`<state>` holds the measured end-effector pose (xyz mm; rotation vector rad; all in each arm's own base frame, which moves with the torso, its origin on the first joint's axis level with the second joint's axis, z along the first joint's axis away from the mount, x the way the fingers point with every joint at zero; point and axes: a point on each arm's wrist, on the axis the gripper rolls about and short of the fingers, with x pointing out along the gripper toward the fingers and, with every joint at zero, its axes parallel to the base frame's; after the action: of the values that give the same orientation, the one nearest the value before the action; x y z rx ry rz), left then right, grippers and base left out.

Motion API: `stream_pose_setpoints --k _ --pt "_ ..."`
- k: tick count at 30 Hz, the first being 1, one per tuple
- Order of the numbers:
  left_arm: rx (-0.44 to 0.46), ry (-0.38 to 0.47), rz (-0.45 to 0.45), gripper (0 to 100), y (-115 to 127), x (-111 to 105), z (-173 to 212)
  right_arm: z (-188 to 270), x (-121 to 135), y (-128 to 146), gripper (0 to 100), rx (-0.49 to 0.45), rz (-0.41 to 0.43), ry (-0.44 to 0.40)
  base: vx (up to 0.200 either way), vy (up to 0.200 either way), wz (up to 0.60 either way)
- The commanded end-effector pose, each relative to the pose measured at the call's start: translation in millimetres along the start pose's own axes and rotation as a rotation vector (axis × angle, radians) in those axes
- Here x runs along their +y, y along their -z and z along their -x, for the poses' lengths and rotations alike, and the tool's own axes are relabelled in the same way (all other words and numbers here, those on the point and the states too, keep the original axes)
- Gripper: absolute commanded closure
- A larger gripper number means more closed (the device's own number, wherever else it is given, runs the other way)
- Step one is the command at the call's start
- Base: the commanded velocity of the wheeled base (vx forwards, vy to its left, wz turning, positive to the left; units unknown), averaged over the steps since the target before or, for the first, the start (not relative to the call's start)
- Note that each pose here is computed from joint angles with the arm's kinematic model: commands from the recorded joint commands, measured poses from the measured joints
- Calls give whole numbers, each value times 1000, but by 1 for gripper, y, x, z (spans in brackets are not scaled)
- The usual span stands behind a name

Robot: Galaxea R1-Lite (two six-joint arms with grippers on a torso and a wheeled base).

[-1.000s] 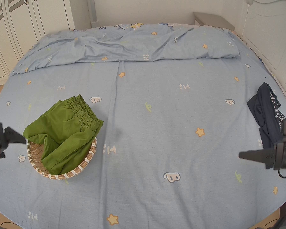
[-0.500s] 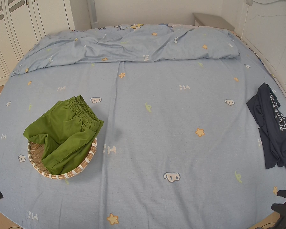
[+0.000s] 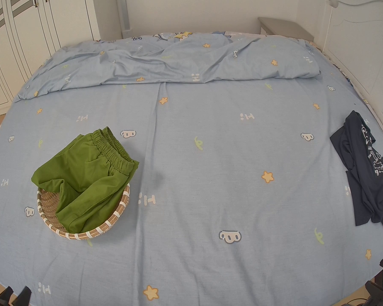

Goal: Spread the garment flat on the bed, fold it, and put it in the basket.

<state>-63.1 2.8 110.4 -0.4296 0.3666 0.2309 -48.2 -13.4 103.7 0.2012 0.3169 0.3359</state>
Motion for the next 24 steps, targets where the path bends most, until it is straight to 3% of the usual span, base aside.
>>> stream_pose_setpoints --k 1,2,3,5,6,7,10,13,14,17,21,24 --pt "1 177 -196 0 13 3 0 -1 -4 9 0 -40 23 24 0 0 0" --pt "5 229 -301 0 13 1 0 -1 -4 9 0 -45 27 45 0 0 0" --pt "5 229 -301 0 13 1 0 -1 -4 9 0 -45 27 45 0 0 0" --pt "-91 256 -466 0 13 -1 -13 0 -4 5 0 -91 62 105 0 0 0" --pt "-91 256 -466 0 13 -1 -13 0 -4 5 0 -91 62 105 0 0 0" --pt "-239 268 -482 0 11 -4 -30 0 -4 4 0 -107 104 138 0 0 0" --pt "-405 283 -456 0 15 -4 -47 -3 -6 8 0 -84 143 177 0 0 0" --pt "-401 272 -437 0 16 -4 -48 -4 -7 9 0 -85 136 200 0 0 0" --pt "-362 259 -414 0 17 -3 -47 -4 -7 10 0 -84 127 203 0 0 0" --pt "-371 218 -346 0 16 -2 -47 -5 -8 10 0 -101 64 242 0 0 0" --pt "-367 222 -349 0 16 -2 -47 -4 -7 9 0 -112 42 276 0 0 0" --pt "-378 220 -385 0 15 -3 -47 -9 -6 5 0 -45 42 313 0 0 0"
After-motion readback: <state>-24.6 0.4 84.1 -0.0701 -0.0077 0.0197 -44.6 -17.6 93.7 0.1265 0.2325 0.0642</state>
